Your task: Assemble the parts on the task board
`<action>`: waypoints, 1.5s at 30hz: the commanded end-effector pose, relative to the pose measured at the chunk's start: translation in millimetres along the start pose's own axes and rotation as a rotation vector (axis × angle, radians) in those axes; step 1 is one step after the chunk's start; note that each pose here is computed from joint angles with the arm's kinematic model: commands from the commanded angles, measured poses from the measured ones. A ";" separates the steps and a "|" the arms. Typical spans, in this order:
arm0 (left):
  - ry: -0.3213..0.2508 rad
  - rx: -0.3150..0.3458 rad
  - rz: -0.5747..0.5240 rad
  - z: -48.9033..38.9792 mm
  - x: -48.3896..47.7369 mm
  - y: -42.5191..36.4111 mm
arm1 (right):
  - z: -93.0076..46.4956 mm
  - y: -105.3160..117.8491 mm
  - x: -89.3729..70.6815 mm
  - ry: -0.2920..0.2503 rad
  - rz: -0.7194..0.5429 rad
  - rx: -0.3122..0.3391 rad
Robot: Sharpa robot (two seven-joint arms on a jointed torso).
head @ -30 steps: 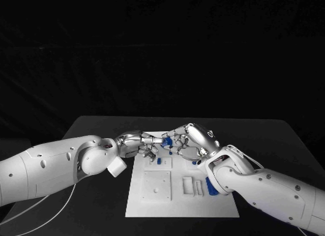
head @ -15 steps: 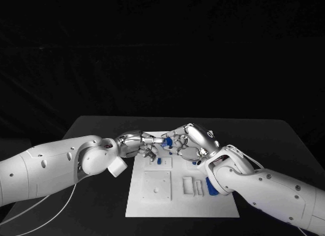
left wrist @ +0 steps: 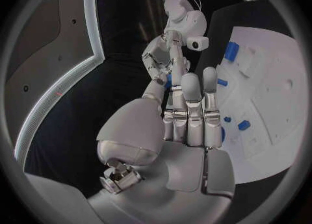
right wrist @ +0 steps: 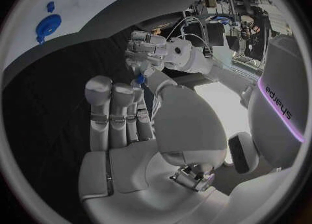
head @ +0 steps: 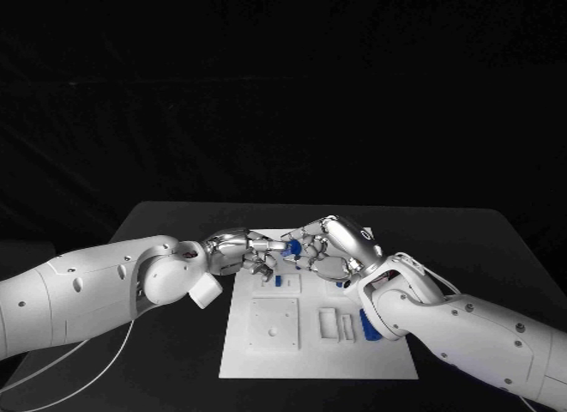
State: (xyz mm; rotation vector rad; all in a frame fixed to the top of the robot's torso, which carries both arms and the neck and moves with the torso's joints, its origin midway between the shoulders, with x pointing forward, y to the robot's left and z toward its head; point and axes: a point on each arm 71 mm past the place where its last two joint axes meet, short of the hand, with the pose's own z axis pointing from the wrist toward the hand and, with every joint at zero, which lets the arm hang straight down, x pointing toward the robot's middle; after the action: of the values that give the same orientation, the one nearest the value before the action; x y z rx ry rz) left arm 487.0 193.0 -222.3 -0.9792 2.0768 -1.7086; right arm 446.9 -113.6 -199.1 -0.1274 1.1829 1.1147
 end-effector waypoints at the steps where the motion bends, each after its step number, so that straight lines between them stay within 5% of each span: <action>1: 0.018 0.019 -0.016 2.0 3.4 -3.2 | -1.0 0.3 3.0 0.026 0.007 -0.004; 21: -0.089 0.083 -0.082 3.5 0.8 -7.5 | -3.5 -5.4 0.1 0.006 -0.002 0.031; 37: -0.191 0.034 -0.031 4.5 3.4 -3.9 | -4.5 -12.0 -2.1 -0.018 -0.044 0.127; 45: -0.224 0.010 -0.018 4.9 3.7 -2.2 | -3.3 -11.9 -4.9 -0.079 -0.070 0.171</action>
State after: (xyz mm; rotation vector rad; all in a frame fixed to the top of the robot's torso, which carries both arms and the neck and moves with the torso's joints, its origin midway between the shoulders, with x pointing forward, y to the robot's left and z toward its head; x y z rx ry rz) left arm 486.8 186.3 -220.5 -1.1259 1.9312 -1.5868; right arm 453.2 -122.9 -203.8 -0.0220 1.2170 0.9925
